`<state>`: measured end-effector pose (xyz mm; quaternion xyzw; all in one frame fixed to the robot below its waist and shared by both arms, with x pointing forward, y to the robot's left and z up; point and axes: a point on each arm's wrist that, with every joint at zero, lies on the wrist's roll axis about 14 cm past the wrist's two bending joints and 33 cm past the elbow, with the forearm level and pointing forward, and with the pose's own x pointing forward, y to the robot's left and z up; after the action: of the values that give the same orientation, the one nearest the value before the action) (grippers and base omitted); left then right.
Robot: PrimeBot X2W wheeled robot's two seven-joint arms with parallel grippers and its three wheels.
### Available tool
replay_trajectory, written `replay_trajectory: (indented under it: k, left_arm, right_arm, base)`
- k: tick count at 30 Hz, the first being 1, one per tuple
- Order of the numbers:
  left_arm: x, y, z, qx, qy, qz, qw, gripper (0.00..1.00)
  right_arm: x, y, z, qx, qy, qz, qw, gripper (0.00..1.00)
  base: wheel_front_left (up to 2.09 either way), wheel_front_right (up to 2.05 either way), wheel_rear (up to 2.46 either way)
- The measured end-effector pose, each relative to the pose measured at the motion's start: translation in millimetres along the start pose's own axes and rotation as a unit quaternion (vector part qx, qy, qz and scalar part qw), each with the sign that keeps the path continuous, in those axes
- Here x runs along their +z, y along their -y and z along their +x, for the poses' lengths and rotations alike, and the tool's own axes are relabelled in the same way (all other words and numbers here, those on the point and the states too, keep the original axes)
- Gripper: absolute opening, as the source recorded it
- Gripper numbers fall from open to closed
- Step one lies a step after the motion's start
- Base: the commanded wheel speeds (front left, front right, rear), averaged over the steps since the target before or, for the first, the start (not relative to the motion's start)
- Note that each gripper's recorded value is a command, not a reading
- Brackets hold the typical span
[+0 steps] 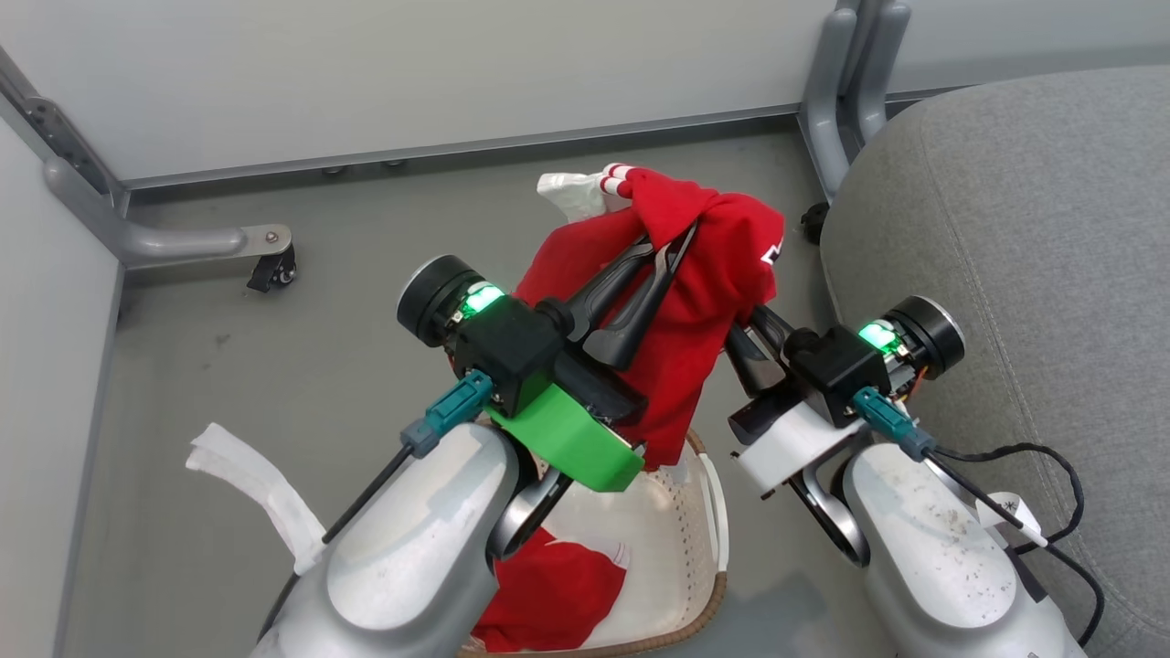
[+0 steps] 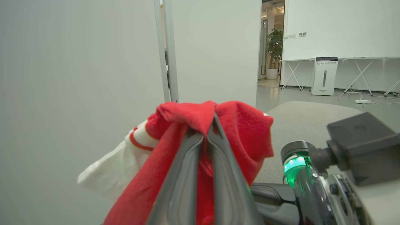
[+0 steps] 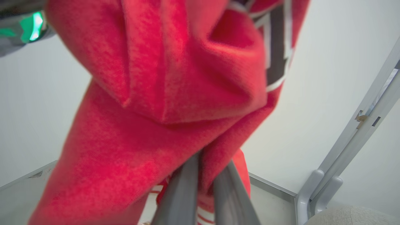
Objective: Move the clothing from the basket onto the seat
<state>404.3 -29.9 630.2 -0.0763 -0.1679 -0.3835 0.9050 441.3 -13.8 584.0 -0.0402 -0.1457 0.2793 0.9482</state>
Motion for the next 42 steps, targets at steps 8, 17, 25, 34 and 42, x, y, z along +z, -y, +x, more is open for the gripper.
replay_trajectory:
  k: [8, 17, 25, 34, 42]
  left_arm:
    - [-7, -4, -3, 0.011, -0.011, -0.006, 1.000, 1.00]
    - [-15, -7, -9, 0.020, -0.020, -0.005, 1.000, 1.00]
    - [-21, -10, -13, 0.028, -0.026, -0.006, 0.999, 1.00]
    - [-34, 0, -12, 0.014, -0.039, -0.014, 0.999, 1.00]
    - [-50, 22, -1, -0.027, -0.050, -0.023, 0.998, 1.00]
  right_arm:
    - [3, 13, -4, -0.022, 0.003, 0.005, 1.000, 0.00]
    - [-2, 29, -14, -0.053, -0.003, 0.013, 0.999, 0.00]
    - [-8, 48, -31, -0.092, -0.013, 0.022, 0.995, 0.00]
    - [-6, 82, -64, -0.160, -0.012, 0.035, 0.986, 0.00]
    - [-2, 117, -111, -0.237, -0.011, 0.038, 0.971, 0.00]
  base:
    - [0.00, 0.00, 0.00]
    - [0.00, 0.00, 0.00]
    - [0.00, 0.00, 0.00]
    - [0.00, 0.00, 0.00]
    - [0.00, 0.00, 0.00]
